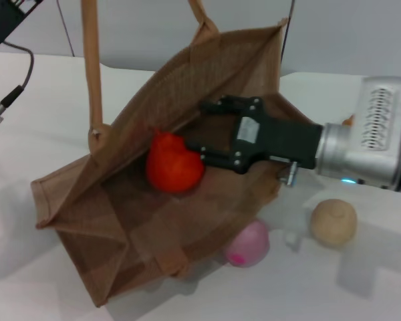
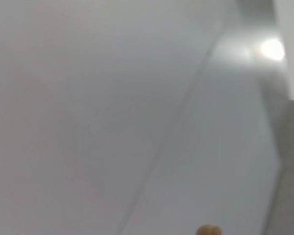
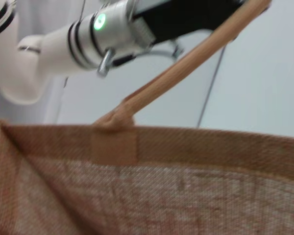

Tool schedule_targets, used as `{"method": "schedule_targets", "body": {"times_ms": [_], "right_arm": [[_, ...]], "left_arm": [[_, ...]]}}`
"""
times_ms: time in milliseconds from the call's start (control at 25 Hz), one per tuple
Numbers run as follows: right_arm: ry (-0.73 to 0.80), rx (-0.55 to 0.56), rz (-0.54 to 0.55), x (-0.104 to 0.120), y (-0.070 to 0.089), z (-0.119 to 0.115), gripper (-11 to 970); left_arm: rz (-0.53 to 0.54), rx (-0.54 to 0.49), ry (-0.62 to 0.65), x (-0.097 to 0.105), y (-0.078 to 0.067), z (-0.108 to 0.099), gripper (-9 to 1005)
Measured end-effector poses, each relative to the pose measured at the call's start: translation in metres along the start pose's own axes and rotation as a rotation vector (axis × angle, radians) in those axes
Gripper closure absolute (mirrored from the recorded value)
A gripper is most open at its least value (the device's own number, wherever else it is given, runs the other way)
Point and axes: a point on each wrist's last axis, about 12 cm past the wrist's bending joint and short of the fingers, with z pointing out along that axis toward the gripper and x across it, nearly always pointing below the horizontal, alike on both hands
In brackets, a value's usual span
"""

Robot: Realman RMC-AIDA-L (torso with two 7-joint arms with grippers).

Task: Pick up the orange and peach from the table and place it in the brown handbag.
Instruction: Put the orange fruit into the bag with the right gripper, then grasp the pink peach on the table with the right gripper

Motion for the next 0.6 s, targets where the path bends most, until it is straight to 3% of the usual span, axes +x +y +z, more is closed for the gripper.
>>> {"method": "schedule_targets", "body": {"times_ms": [160, 480, 600], "right_arm": [[-0.047, 0.057, 0.025, 0.004, -0.002, -0.020, 294], [-0.134, 0.198, 0.040, 0.012, -0.005, -0.073, 294], [-0.128, 0.252, 0.049, 0.016, -0.008, -0.083, 294]], "left_arm": [[0.013, -0.107, -0.047, 0.005, 0.008, -0.016, 878], [0.043, -0.226, -0.095, 0.004, 0.016, -0.036, 882], [0.053, -0.264, -0.102, 0.004, 0.019, -0.040, 883]]}}
